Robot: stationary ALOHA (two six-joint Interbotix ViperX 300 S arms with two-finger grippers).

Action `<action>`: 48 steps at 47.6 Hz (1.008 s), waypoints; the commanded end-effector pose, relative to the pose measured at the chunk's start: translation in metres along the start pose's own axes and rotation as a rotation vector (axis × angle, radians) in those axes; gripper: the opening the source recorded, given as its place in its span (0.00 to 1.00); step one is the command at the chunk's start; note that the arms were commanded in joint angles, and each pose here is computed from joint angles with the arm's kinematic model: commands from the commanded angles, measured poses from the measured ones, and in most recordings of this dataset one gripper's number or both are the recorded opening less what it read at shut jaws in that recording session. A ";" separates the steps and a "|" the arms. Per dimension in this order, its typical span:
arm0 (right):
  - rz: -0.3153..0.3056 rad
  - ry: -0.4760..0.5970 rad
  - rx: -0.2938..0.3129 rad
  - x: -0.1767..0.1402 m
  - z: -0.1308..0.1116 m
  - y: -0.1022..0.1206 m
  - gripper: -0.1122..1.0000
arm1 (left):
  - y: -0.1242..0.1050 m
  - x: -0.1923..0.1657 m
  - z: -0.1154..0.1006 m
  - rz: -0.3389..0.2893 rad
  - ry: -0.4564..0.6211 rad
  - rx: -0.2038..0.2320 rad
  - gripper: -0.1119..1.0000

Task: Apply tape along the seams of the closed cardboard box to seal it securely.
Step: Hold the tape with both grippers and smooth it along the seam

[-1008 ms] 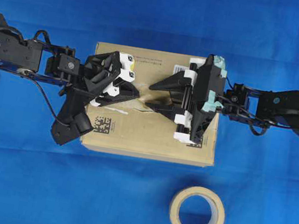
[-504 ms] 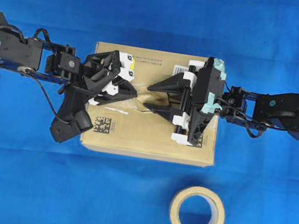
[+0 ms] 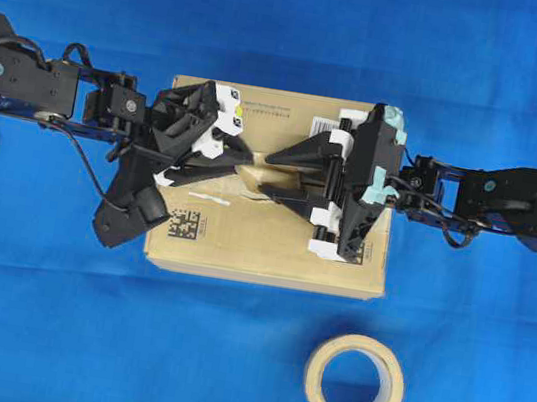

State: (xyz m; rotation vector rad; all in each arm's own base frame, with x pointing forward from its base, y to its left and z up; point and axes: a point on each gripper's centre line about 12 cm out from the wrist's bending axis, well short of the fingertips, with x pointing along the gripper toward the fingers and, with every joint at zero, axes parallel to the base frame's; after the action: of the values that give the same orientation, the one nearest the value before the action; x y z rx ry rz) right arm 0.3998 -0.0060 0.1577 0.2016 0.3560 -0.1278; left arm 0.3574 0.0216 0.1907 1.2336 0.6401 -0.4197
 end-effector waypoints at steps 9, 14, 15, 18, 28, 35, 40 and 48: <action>0.004 -0.013 0.001 -0.003 0.004 0.002 0.53 | 0.012 -0.004 -0.001 -0.010 0.011 -0.002 0.53; 0.004 -0.010 0.001 -0.003 0.003 0.002 0.53 | 0.014 -0.005 0.000 -0.038 0.018 0.010 0.53; 0.005 -0.010 0.001 -0.003 0.003 0.002 0.53 | 0.014 -0.005 0.000 -0.044 0.019 0.013 0.53; 0.004 -0.010 0.001 -0.003 0.003 0.002 0.53 | 0.015 -0.006 0.000 -0.071 0.025 0.026 0.53; 0.004 -0.011 0.001 -0.004 0.003 0.001 0.53 | 0.017 -0.008 0.001 -0.109 0.031 0.064 0.53; 0.005 -0.008 0.000 -0.004 0.002 0.002 0.53 | 0.016 -0.008 0.001 -0.111 0.030 0.065 0.53; 0.003 -0.009 0.001 -0.004 0.002 0.001 0.53 | 0.017 -0.008 0.002 -0.110 0.030 0.065 0.53; 0.004 -0.005 0.000 -0.004 0.001 0.001 0.53 | 0.015 -0.008 0.002 -0.117 0.030 0.065 0.53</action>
State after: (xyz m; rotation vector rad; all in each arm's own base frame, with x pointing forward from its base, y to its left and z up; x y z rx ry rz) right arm 0.3967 -0.0056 0.1550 0.1987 0.3624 -0.1275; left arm 0.3589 0.0238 0.1994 1.2635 0.7473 -0.5358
